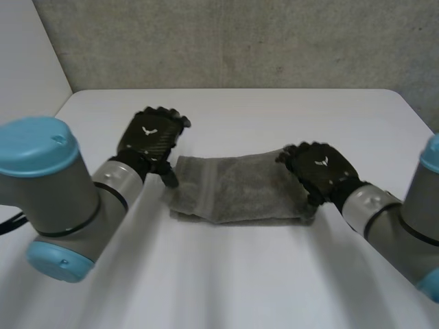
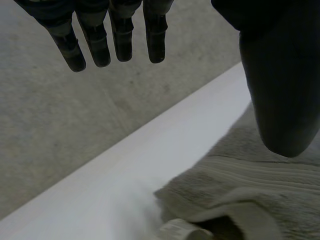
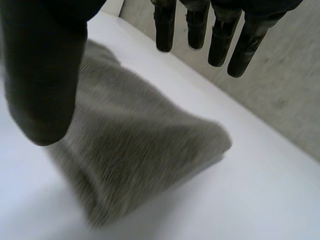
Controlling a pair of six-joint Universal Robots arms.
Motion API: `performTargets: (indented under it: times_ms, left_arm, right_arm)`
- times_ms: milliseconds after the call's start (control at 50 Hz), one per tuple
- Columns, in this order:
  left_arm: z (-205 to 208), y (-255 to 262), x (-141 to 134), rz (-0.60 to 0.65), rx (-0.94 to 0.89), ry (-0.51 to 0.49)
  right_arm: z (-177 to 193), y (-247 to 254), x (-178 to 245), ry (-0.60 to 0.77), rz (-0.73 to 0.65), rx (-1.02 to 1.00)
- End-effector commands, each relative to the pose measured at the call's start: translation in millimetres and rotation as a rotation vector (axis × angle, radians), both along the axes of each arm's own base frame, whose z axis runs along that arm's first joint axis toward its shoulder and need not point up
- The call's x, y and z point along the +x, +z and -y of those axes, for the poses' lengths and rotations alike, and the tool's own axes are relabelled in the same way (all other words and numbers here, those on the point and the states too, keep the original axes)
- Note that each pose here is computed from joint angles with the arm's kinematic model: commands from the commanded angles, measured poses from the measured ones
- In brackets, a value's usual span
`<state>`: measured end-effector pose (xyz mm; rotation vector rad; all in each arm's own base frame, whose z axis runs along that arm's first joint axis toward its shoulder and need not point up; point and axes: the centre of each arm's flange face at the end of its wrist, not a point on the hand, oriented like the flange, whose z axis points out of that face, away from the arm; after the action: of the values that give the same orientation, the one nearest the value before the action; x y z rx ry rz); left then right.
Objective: Fold the towel.
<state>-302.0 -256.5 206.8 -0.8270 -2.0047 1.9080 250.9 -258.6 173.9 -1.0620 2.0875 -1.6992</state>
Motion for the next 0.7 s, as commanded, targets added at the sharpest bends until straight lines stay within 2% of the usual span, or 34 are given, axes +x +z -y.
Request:
performTargets:
  times_ms: [20,180,360,560,700]
  left_arm:
    - [-0.1,-21.4,-3.9,0.034,0.045,0.022]
    - [-0.1,-25.9,-2.8,0.035,0.058,0.048]
    - [-2.9,-28.7,-1.0,0.042,0.069,0.049]
    - [-0.3,-25.9,2.3,0.038,0.066,0.062]
    - [0.7,-23.2,4.6,0.037,0.063,0.070]
  right_arm:
    - [3.3,-23.9,-12.3,0.034,0.023,0.049]
    - [14.4,-56.7,-8.5,0.037,0.011,0.074]
    - [20.4,-67.1,-11.7,0.020,0.003,0.099]
    - [32.1,-49.7,-55.7,-0.104,0.005,0.098]
    - [32.3,-24.3,-86.7,-0.082,-0.082,0.089]
